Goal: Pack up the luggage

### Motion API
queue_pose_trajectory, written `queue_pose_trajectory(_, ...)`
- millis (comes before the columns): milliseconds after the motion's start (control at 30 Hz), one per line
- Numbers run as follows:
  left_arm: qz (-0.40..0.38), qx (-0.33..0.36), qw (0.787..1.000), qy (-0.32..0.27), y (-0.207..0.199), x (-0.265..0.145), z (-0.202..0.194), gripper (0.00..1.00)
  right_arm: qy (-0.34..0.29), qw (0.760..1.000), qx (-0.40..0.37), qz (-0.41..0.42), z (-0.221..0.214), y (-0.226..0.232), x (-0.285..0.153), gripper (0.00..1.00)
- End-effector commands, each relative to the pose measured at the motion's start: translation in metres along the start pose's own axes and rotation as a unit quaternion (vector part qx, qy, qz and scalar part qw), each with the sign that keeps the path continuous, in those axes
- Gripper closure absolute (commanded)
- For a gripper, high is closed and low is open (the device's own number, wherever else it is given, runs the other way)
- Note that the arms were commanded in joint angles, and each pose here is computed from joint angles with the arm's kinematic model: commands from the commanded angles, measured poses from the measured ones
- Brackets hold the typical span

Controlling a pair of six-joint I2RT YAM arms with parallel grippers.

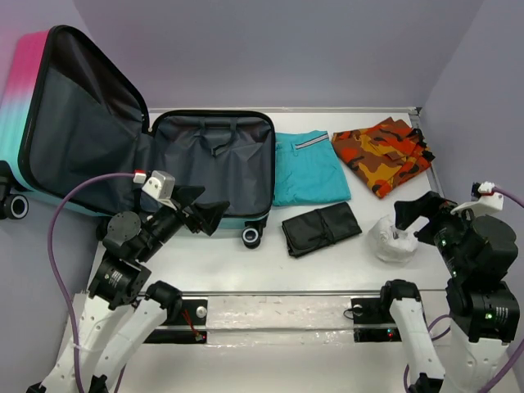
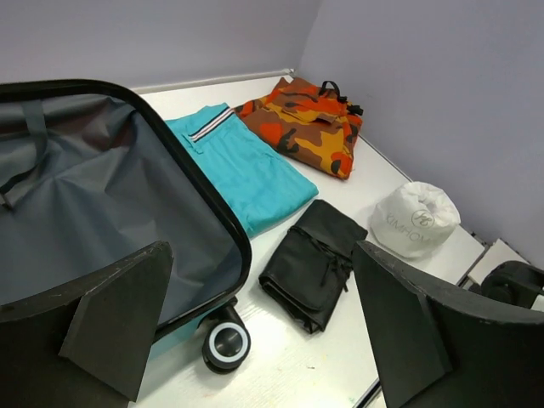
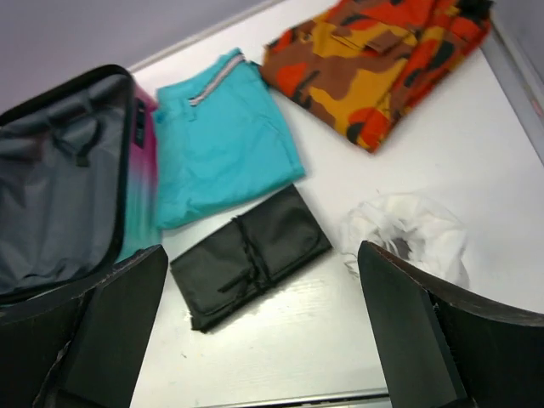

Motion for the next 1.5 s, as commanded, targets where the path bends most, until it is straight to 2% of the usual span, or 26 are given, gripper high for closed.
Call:
queue_pose_trajectory(0, -0.022, 0.011, 1.0, 0.001, -0.004, -0.001, -0.002, 0.01, 0.042, 0.995, -0.003, -0.085, -0.018, -0.025, 0.001, 0.0)
queue_pose_trajectory(133, -0.029, 0.015, 0.999, 0.002, -0.007, -0.009, -0.004, 0.01, 0.061, 0.992, 0.008, -0.108, -0.025, -0.031, 0.008, 0.02)
queue_pose_trajectory(367, -0.107, -0.014, 0.994, 0.024, -0.024, -0.012, -0.022, 0.01, 0.115, 0.985, 0.015, -0.13, -0.042, -0.038, 0.028, 0.11)
queue_pose_trajectory(600, -0.118, -0.026, 0.992, 0.04, -0.021, -0.007, -0.037, 0.01, 0.157, 0.98, 0.022, -0.123, -0.067, -0.044, 0.063, 0.17)
queue_pose_trajectory(733, -0.121, -0.024, 0.991, 0.042, -0.021, -0.007, -0.038, 0.01, 0.215, 0.97, 0.026, -0.112, -0.091, -0.047, 0.081, 0.21)
queue_pose_trajectory(933, -0.12, -0.018, 0.992, 0.034, -0.021, -0.009, -0.036, 0.01, 0.244, 0.962, 0.031, -0.117, -0.098, -0.049, 0.099, 0.22)
queue_pose_trajectory(1000, -0.115, -0.017, 0.993, 0.03, -0.021, -0.009, -0.035, 0.01, 0.277, 0.952, 0.037, -0.127, -0.107, -0.052, 0.114, 0.23)
queue_pose_trajectory(1133, -0.111, -0.013, 0.994, 0.018, -0.022, -0.014, -0.032, 0.01, 0.289, 0.944, 0.044, -0.151, -0.113, -0.06, 0.139, 0.23)
queue_pose_trajectory(1200, -0.117, -0.012, 0.993, 0.018, -0.024, -0.015, -0.031, 0.01, 0.31, 0.932, 0.044, -0.185, -0.124, -0.07, 0.147, 0.23)
queue_pose_trajectory(1467, -0.135, -0.01, 0.991, 0.015, -0.034, -0.021, -0.031, 0.01, 0.313, 0.913, 0.054, -0.256, -0.143, -0.09, 0.157, 0.23)
Point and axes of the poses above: each gripper's point midway between its finger pads, its own x axis out along the fingers, its own y axis along the line the jaws close on, z = x × y, the point moved 5 cm from there along -x, back along the fingers, and after that the axes turned 3 degrees about -x, right-handed, at the moved point
